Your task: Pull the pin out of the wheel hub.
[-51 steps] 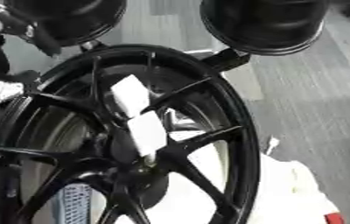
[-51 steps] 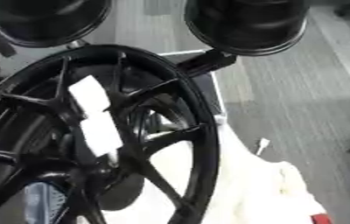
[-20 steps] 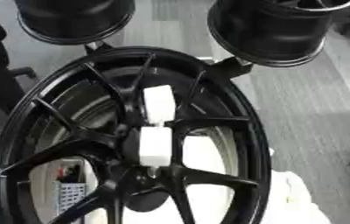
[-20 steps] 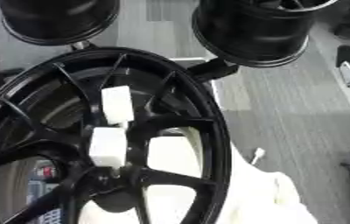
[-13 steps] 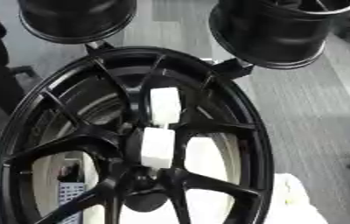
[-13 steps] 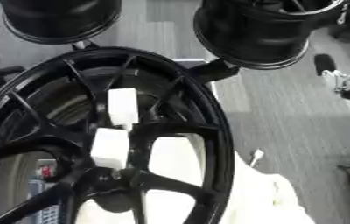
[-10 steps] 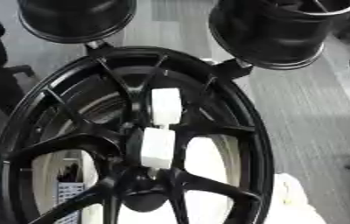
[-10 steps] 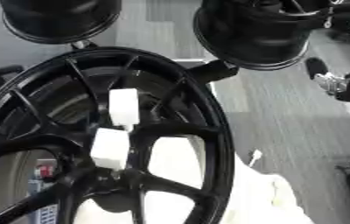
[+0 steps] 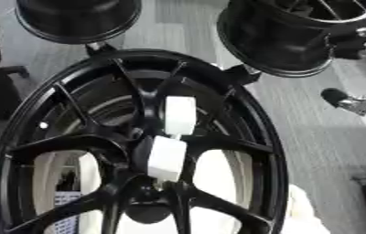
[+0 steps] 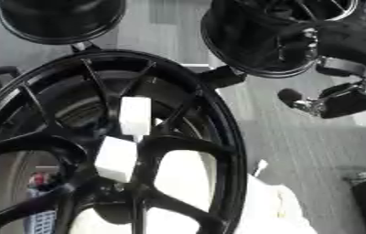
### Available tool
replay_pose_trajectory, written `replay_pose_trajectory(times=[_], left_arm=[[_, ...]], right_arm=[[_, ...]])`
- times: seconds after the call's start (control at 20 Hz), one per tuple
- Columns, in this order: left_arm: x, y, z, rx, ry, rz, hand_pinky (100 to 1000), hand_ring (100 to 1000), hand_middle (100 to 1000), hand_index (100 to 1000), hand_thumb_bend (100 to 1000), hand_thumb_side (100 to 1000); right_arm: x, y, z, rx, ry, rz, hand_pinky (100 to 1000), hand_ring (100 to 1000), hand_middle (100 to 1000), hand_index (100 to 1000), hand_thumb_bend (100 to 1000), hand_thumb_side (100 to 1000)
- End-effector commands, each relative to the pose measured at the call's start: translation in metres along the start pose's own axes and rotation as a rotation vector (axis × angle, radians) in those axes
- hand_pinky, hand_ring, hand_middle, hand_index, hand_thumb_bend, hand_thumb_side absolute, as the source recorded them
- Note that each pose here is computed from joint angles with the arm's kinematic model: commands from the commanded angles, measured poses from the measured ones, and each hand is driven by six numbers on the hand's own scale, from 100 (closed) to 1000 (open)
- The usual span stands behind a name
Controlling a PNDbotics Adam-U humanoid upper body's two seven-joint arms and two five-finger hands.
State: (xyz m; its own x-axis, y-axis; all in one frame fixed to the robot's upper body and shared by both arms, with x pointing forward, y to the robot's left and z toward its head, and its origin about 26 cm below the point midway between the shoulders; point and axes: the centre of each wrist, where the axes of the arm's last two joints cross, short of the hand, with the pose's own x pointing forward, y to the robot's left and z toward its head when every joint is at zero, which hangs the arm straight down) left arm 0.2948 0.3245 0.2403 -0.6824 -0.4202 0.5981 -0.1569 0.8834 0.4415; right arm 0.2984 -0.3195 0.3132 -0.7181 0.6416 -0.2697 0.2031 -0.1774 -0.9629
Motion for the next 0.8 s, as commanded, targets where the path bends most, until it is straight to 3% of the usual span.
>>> replay_pose_trajectory(times=[0.05, 0.8], left_arm=[[0.008, 0.005, -0.005, 0.011, -0.035, -0.004, 832, 742, 621, 858, 100, 559], [0.008, 0.005, -0.006, 0.088, -0.036, 0.029, 829, 741, 621, 858, 100, 575]], right_arm=[[-0.004, -0.007, -0.005, 0.019, -0.026, 0.027, 927, 884, 806, 844, 164, 100], [-0.002, -0.021, -0.063, 0.017, -0.219, 0.017, 915, 868, 798, 838, 119, 100]])
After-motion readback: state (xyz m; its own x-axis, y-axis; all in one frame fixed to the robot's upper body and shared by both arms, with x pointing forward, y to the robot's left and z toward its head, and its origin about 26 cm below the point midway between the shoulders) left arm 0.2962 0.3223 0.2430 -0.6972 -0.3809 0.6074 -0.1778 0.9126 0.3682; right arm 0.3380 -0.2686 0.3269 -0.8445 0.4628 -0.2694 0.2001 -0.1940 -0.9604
